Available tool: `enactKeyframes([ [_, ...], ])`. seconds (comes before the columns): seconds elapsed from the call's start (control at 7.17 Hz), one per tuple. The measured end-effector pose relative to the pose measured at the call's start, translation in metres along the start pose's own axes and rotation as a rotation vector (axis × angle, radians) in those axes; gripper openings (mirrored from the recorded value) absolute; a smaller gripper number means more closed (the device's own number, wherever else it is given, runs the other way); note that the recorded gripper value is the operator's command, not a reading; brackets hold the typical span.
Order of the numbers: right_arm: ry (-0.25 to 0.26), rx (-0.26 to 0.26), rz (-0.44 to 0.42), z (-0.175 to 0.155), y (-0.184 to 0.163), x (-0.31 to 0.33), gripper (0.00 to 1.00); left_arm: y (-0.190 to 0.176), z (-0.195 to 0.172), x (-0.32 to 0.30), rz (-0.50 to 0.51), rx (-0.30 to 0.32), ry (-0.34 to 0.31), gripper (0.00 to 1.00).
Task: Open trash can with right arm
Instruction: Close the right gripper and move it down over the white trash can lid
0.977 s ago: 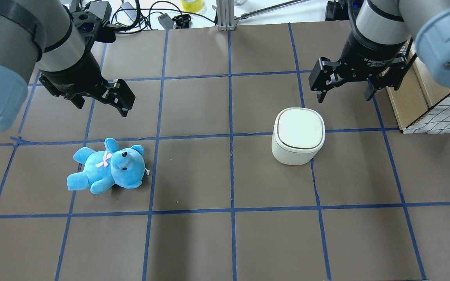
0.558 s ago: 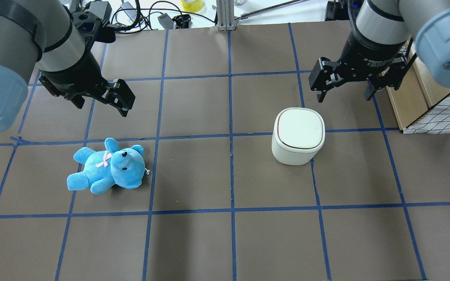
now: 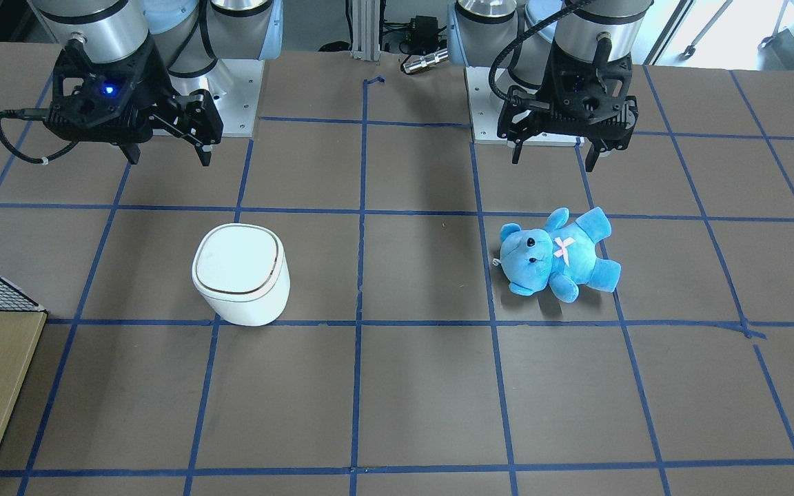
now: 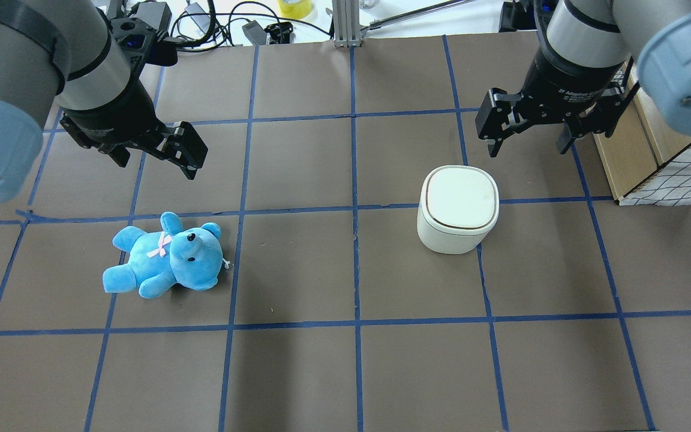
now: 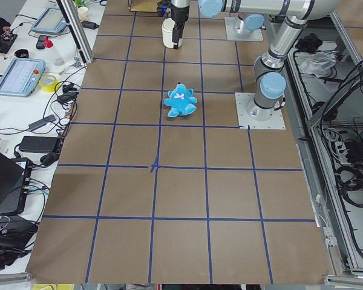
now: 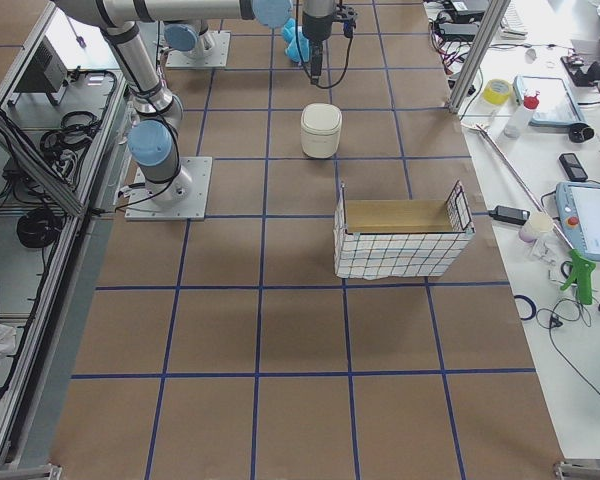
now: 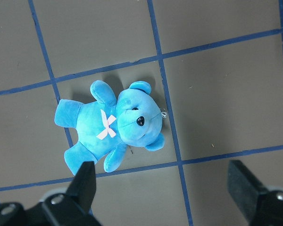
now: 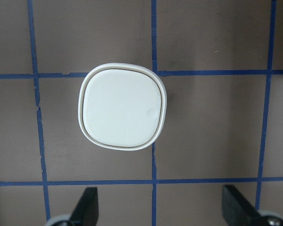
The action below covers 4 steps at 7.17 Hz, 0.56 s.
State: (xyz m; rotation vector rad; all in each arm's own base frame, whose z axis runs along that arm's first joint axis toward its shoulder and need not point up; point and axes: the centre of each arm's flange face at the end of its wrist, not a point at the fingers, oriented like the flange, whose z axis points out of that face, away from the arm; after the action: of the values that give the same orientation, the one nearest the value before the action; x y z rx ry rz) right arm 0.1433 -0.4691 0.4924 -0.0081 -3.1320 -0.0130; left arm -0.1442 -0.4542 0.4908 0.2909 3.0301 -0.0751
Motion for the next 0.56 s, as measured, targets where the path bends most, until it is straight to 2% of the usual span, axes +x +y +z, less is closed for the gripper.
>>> enactKeyframes([
  [0.28,-0.007,-0.003,0.008,0.0001,-0.0004,0.0017,0.0,0.0,0.0,0.0,0.0,0.0,0.0,1.0],
  [0.56,-0.011,-0.002,0.01,0.0002,-0.0009,0.0019,0.0,0.0,0.0,0.0,0.0,0.0,0.0,1.0],
])
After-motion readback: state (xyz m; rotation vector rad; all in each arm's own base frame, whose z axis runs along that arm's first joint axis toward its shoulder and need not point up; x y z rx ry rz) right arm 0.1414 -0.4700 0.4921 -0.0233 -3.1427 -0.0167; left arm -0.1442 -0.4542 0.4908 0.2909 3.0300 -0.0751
